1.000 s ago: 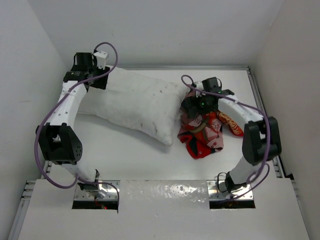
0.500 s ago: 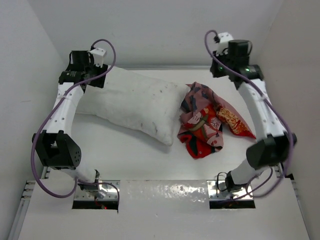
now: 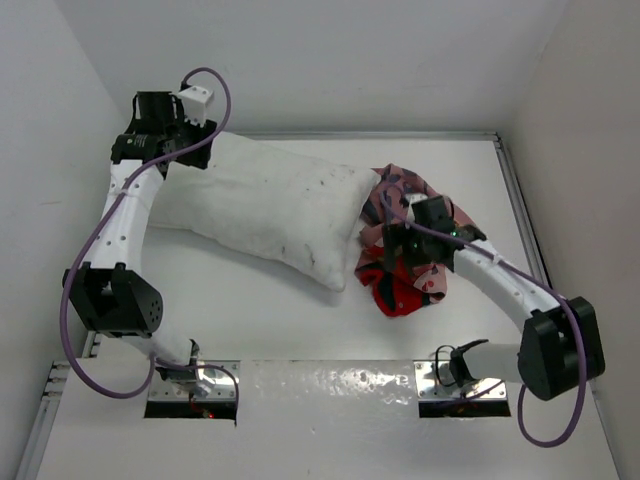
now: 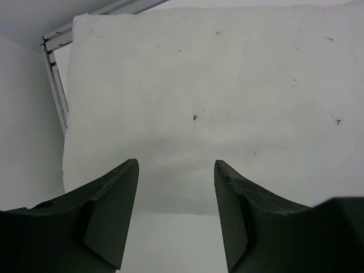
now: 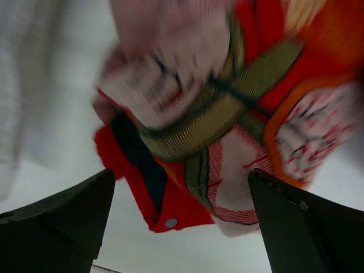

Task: Put the pillow into the pillowcase

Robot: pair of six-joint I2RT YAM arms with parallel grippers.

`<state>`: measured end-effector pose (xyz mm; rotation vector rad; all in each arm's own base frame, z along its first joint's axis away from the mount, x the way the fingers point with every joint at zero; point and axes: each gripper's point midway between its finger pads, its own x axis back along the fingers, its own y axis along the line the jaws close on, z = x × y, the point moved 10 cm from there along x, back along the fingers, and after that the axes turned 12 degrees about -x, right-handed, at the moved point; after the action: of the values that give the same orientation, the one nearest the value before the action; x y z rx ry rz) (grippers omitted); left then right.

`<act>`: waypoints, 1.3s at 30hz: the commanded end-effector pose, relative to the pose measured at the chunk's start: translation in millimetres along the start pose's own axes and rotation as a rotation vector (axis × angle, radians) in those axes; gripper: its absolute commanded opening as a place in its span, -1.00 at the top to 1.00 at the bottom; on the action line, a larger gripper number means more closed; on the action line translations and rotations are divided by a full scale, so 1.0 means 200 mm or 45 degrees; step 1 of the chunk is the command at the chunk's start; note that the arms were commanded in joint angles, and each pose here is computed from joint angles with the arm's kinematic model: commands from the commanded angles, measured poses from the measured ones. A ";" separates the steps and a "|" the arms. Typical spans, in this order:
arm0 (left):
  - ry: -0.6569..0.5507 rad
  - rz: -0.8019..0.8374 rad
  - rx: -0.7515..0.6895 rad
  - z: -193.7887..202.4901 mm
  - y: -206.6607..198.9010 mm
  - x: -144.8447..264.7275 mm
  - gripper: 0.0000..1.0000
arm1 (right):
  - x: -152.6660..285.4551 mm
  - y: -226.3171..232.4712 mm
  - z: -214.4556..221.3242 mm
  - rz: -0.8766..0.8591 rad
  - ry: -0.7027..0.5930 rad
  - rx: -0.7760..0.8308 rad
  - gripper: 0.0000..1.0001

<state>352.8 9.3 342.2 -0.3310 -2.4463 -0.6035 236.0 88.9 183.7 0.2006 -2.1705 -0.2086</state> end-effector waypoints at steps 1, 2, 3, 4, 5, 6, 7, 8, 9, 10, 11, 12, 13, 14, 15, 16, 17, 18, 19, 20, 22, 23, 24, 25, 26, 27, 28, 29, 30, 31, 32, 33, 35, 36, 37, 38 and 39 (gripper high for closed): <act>-0.068 0.000 -0.007 -0.04 0.00 0.08 -0.08 | -0.07 0.03 0.04 -0.064 -0.177 -0.244 -0.98; -0.059 0.004 -0.004 -0.03 -0.01 0.08 -0.08 | -0.13 0.03 0.06 -0.091 -0.207 -0.271 -0.98; -0.066 -0.003 -0.003 -0.03 -0.01 0.10 -0.08 | -0.16 0.03 0.07 -0.108 -0.201 -0.274 -0.98; -0.065 -0.002 0.000 -0.02 -0.02 0.10 -0.08 | -0.21 0.03 0.08 -0.099 -0.182 -0.277 -0.98; -0.059 -0.001 0.002 -0.01 -0.02 0.10 -0.08 | -0.24 0.04 0.05 -0.122 -0.229 -0.277 -0.94; -0.068 -0.004 0.001 -0.01 -0.02 0.13 -0.08 | -0.26 0.04 0.04 -0.113 -0.244 -0.282 -0.86; -0.075 -0.014 0.000 -0.01 -0.02 0.14 -0.08 | -0.30 0.03 0.04 -0.096 -0.240 -0.282 -0.80; -0.069 -0.013 0.001 0.00 -0.03 0.15 -0.09 | -0.31 0.04 0.00 -0.105 -0.307 -0.281 -0.73; -0.085 -0.023 -0.003 0.00 -0.03 0.18 -0.09 | -0.33 0.04 -0.01 -0.095 -0.321 -0.278 -0.55; -0.087 -0.041 -0.004 0.00 -0.03 0.19 -0.09 | -0.34 0.03 -0.02 -0.078 -0.340 -0.272 -0.42; -0.074 -0.044 -0.010 0.02 -0.04 0.20 -0.09 | -0.37 0.02 -0.03 -0.053 -0.341 -0.254 -0.26; -0.085 -0.059 -0.016 0.02 -0.04 0.22 -0.09 | -0.38 0.01 -0.04 -0.026 -0.340 -0.245 0.18; -0.070 -0.066 -0.020 0.04 -0.04 0.22 -0.09 | -0.39 -0.01 -0.03 0.008 -0.329 -0.234 0.54; -0.071 -0.072 -0.021 0.04 -0.04 0.23 -0.09 | -0.39 -0.03 -0.04 0.045 -0.320 -0.225 0.98; -0.078 -0.080 -0.025 0.04 -0.05 0.25 -0.09 | -0.38 -0.04 -0.06 0.071 -0.322 -0.222 1.00; -0.070 -0.085 -0.030 0.05 -0.05 0.25 -0.09 | -0.34 -0.05 -0.07 0.075 -0.318 -0.185 1.00; -0.070 -0.085 -0.032 0.06 -0.05 0.26 -0.09 | -0.29 -0.05 -0.09 0.072 -0.331 -0.161 1.00; -0.077 -0.089 -0.037 0.06 -0.05 0.28 -0.09 | -0.17 -0.03 -0.15 0.037 -0.425 -0.134 1.00; -0.082 -0.088 -0.045 0.06 -0.05 0.28 -0.09 | -0.07 -0.02 -0.18 0.036 -0.454 -0.097 1.00; -0.083 -0.087 -0.051 0.06 -0.05 0.29 -0.09 | 0.03 -0.01 -0.22 0.041 -0.505 -0.080 1.00; -0.106 -0.078 -0.059 0.04 -0.05 0.30 -0.09 | 0.30 0.00 -0.27 0.023 -0.608 0.001 1.00; -0.119 -0.070 -0.063 0.03 -0.05 0.30 -0.09 | 0.49 0.04 -0.36 -0.033 -0.705 0.033 1.00; -0.126 -0.059 -0.066 0.03 -0.05 0.30 -0.09 | 0.64 0.06 -0.38 -0.067 -0.769 0.072 1.00; -0.160 -0.043 -0.070 0.00 -0.05 0.31 -0.10 | 0.74 0.06 -0.36 -0.061 -0.714 0.132 1.00; -0.173 -0.037 -0.070 -0.01 -0.04 0.31 -0.10 | 0.94 0.10 -0.43 -0.119 -0.805 0.161 1.00; -0.175 -0.022 -0.068 -0.02 -0.04 0.30 -0.10 | 1.04 0.12 -0.44 -0.174 -0.807 0.193 1.00; -0.210 -0.015 -0.067 -0.06 -0.03 0.32 -0.10 | 1.10 0.12 -0.42 -0.173 -0.754 0.200 1.00; -0.224 -0.010 -0.067 -0.08 -0.03 0.32 -0.10 | 1.26 0.14 -0.46 -0.195 -0.841 0.202 1.00; -0.229 -0.001 -0.061 -0.09 -0.02 0.31 -0.10 | 1.31 0.16 -0.47 -0.242 -0.849 0.216 1.00; -0.262 0.003 -0.060 -0.12 -0.02 0.33 -0.10 | 1.38 0.17 -0.51 -0.250 -0.888 0.235 1.00; -0.286 0.035 -0.080 -0.15 -0.05 0.32 -0.11 | 1.39 0.18 -0.54 -0.243 -0.902 0.251 1.00; -0.293 0.053 -0.082 -0.16 -0.05 0.31 -0.11 | 1.38 0.18 -0.58 -0.216 -0.924 0.267 1.00; -0.319 0.063 -0.096 -0.20 -0.05 0.31 -0.13 | 1.25 0.18 -0.73 -0.075 -0.962 0.287 1.00; -0.329 0.070 -0.100 -0.21 -0.05 0.30 -0.14 | 1.18 0.18 -0.79 -0.029 -0.959 0.298 1.00; -0.336 0.074 -0.104 -0.22 -0.06 0.29 -0.14 | 1.14 0.18 -0.88 0.032 -0.997 0.345 1.00; -0.341 0.079 -0.107 -0.22 -0.06 0.27 -0.15 | 0.93 0.18 -0.99 0.072 -0.904 0.356 1.00; -0.348 0.084 -0.109 -0.23 -0.06 0.26 -0.15 | 0.83 0.17 -1.06 0.076 -0.870 0.355 1.00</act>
<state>321.2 -10.4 391.5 -0.5029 -2.5983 -0.6645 206.4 54.2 500.6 0.3767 -3.0515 -0.1234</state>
